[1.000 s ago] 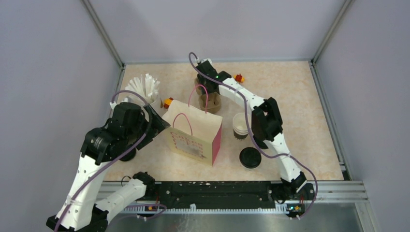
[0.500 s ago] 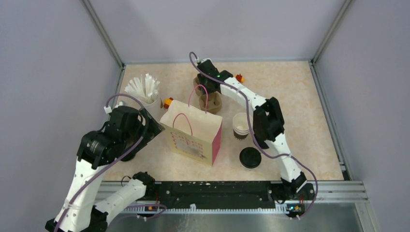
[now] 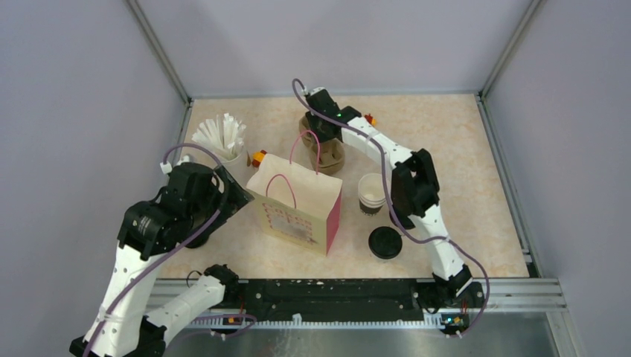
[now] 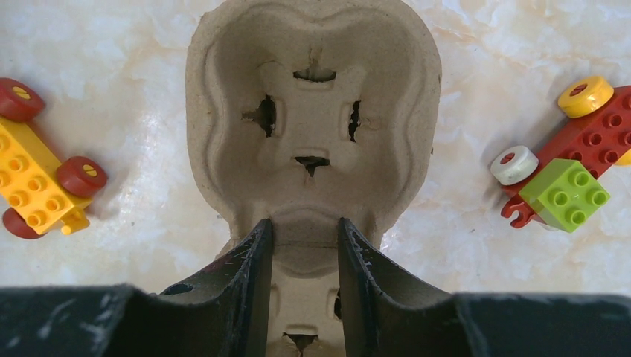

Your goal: Pack the takeout coffee

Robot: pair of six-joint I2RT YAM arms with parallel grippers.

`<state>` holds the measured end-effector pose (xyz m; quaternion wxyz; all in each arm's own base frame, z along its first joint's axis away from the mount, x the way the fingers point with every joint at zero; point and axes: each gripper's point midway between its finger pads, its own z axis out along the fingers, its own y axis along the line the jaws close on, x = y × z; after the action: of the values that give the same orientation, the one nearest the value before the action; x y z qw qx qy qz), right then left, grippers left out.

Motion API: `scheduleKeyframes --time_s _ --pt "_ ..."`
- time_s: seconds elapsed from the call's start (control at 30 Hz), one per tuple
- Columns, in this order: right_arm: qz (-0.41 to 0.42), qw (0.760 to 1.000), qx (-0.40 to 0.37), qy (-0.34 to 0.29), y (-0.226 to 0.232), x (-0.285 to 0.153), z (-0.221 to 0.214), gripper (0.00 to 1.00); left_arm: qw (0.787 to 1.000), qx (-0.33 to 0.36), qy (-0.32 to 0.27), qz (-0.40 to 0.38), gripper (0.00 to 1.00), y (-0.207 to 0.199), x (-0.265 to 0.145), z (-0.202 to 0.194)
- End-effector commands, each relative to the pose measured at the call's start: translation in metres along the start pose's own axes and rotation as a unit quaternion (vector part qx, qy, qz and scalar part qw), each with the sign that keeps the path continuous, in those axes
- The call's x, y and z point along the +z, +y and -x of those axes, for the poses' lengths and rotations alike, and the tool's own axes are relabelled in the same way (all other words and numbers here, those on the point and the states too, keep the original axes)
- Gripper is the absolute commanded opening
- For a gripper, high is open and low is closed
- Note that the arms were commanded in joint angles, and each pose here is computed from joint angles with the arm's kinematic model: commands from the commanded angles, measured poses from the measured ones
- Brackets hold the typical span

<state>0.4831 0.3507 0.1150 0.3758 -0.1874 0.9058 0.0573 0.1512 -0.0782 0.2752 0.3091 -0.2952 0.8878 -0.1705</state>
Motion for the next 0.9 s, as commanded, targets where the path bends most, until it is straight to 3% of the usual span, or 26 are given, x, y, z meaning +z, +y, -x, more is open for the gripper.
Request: scheduleKeyframes --time_s 0.0,0.4,0.6,0.87 --pt "0.04 0.993 0.035 -0.104 -0.004 -0.065 0.081 0.25 1.0 0.002 -0.014 -0.019 0.99 -0.01 -0.006 0.008" --pt "0.035 0.992 0.045 -0.113 -0.013 -0.094 0.092 0.25 0.999 0.011 -0.028 -0.033 0.99 -0.012 -0.006 0.012" --pt "0.042 0.986 0.072 -0.142 -0.035 -0.135 0.117 0.25 0.999 0.025 -0.032 -0.031 0.99 -0.014 -0.009 0.016" --pt "0.071 0.974 0.089 -0.194 -0.051 -0.214 0.144 0.25 0.989 0.115 -0.073 -0.063 0.99 -0.036 -0.024 0.042"
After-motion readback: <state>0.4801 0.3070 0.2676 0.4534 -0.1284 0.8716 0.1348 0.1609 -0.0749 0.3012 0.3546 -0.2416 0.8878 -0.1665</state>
